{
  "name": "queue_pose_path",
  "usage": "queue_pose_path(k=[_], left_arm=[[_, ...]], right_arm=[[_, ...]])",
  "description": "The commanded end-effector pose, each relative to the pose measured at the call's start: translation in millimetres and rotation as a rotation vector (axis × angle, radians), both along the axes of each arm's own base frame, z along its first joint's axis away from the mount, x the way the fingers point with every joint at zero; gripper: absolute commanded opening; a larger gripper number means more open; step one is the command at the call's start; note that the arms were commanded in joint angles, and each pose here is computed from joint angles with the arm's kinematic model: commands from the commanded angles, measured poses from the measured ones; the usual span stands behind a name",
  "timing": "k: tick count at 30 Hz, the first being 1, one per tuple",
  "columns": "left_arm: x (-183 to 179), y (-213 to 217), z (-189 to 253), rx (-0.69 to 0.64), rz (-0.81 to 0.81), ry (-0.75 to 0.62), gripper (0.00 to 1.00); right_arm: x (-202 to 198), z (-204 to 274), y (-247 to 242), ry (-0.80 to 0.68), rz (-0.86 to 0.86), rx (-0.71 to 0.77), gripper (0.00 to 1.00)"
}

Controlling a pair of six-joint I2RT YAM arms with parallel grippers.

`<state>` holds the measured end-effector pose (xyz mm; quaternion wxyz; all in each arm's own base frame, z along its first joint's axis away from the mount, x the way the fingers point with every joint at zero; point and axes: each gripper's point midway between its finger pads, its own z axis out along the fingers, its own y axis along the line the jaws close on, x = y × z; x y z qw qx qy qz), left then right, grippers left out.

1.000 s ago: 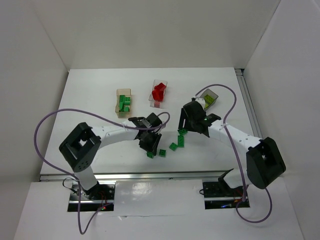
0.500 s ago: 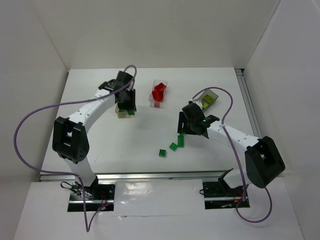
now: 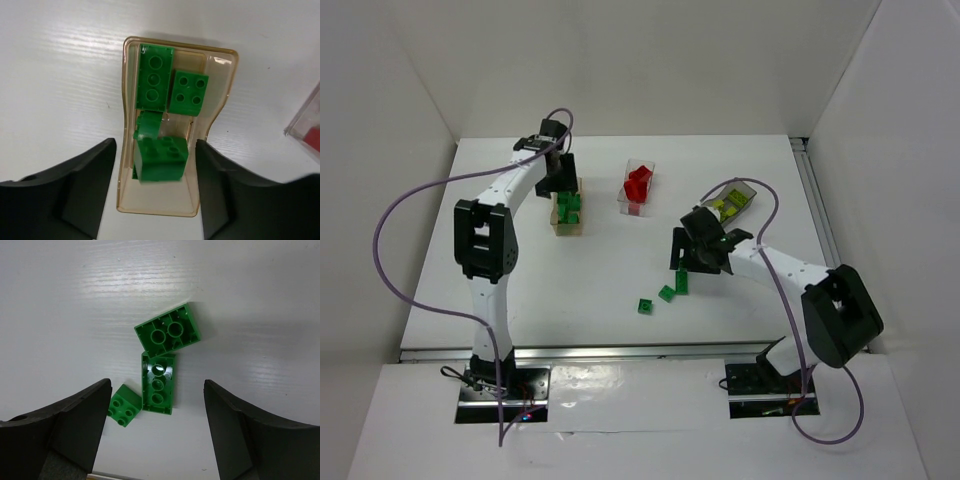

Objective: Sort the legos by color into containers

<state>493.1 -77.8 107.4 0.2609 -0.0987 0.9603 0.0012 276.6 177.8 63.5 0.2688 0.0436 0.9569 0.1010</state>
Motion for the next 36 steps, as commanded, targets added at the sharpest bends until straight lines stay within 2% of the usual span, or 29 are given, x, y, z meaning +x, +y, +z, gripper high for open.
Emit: queue_pose_path(k=[1, 2, 4, 9, 13, 16, 21, 23, 27, 30, 31, 34, 36], left_arm=[[3.1, 0.5, 7.8, 0.007, 0.017, -0.006, 0.78], [1.1, 0.5, 7.0, 0.004, 0.025, 0.003, 0.88], [-1.4, -1.0, 17.6, -0.009, 0.019, -0.015, 1.0], [-13.5, -15.0, 74.5, -0.025, -0.012, -0.133, 1.0], [-34.3, -25.6, 101.5, -0.044, -0.035, -0.184, 1.0], [-50.4, -44.6, 113.5, -0.123, -0.075, -0.212, 1.0], [-64.3, -45.9, 112.1, -0.135, -0.068, -0.207, 1.0], [-68.6, -42.7, 117.8, -0.129, -0.062, -0.221, 1.0], [-80.1, -39.0, 119.4, -0.121, -0.069, -0.208, 1.0], [-90.8, -34.0, 122.7, -0.114, -0.063, -0.216, 1.0], [-96.2, -32.4, 120.4, -0.111, -0.063, -0.204, 1.0], [-108.8, -19.0, 118.2, -0.101, -0.047, -0.199, 1.0], [-115.6, -7.4, 112.1, -0.096, -0.022, -0.186, 1.0]], right_arm=[[6.5, 2.9, 9.8, 0.007, -0.033, 0.03, 0.82], [9.2, 0.8, 9.7, 0.009, -0.047, 0.023, 0.82], [10.4, -5.7, 11.1, 0.03, -0.063, 0.021, 0.82], [25.2, -14.3, 14.1, 0.003, -0.079, 0.006, 0.82], [38.4, -30.0, 16.5, -0.004, -0.07, -0.031, 0.82], [56.1, -32.3, 22.5, -0.022, -0.051, -0.041, 0.82], [65.5, -41.4, 30.2, -0.01, -0.038, -0.045, 0.79], [69.1, -37.8, 40.3, -0.017, -0.021, -0.031, 0.74], [67.1, -37.2, 57.2, -0.016, 0.017, -0.018, 0.48], [74.0, -25.4, 72.7, -0.052, 0.044, -0.007, 0.39], [76.8, -21.7, 74.8, -0.061, 0.044, -0.001, 0.33], [81.0, -13.4, 90.5, -0.085, 0.082, -0.006, 0.25], [80.0, -5.0, 103.6, -0.1, 0.112, -0.011, 0.25]])
